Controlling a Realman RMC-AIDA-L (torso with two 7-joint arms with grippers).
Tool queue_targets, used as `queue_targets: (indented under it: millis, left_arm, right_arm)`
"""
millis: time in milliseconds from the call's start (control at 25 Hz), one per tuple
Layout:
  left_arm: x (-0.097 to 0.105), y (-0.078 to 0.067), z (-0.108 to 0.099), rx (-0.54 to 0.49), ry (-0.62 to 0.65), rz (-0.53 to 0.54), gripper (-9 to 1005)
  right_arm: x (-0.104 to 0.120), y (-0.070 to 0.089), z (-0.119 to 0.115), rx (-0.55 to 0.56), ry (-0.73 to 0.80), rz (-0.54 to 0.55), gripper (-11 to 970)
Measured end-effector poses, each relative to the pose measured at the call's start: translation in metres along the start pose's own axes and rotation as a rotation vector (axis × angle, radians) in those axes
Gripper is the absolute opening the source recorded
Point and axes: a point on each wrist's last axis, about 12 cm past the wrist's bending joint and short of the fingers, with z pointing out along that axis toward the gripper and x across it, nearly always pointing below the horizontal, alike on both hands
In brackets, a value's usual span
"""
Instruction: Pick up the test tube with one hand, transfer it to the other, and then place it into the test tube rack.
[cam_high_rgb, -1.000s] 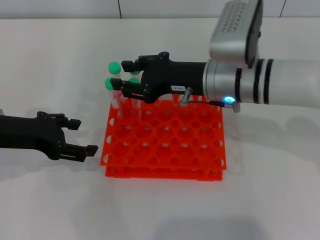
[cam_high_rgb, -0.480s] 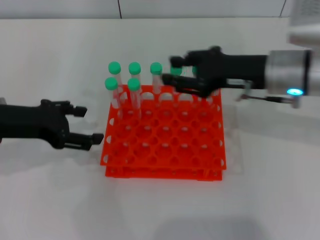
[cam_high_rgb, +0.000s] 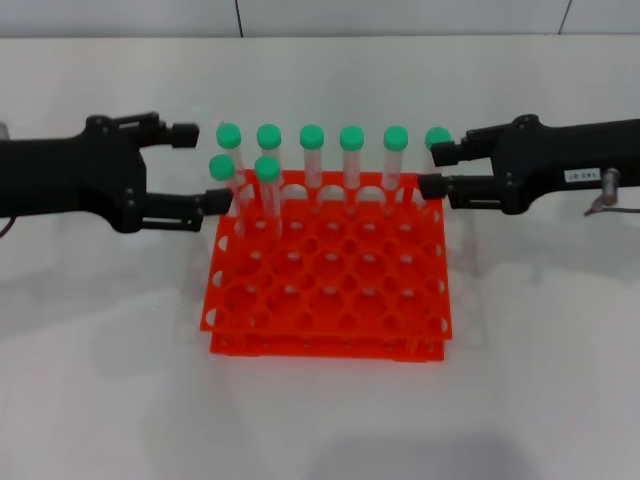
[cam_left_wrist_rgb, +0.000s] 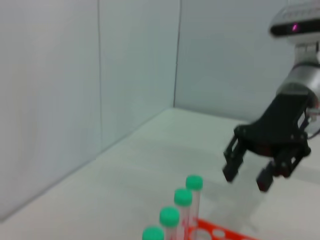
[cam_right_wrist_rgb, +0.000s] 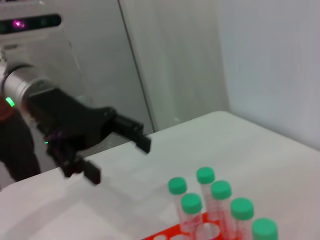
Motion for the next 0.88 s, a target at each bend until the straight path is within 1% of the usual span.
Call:
queue_targets:
  millis: [240, 880]
  left_arm:
    - [-0.004, -0.002, 0.006, 0.019, -0.028, 0.036, 888]
    - [-0.001, -0.003, 0.011, 0.037, -0.054, 0.030, 887]
  right_arm:
    - [0.001, 0.000, -0.002, -0.002, 0.025, -0.009, 468]
    - [0.001, -0.009, -0.002, 0.075, 0.006, -0.007, 468]
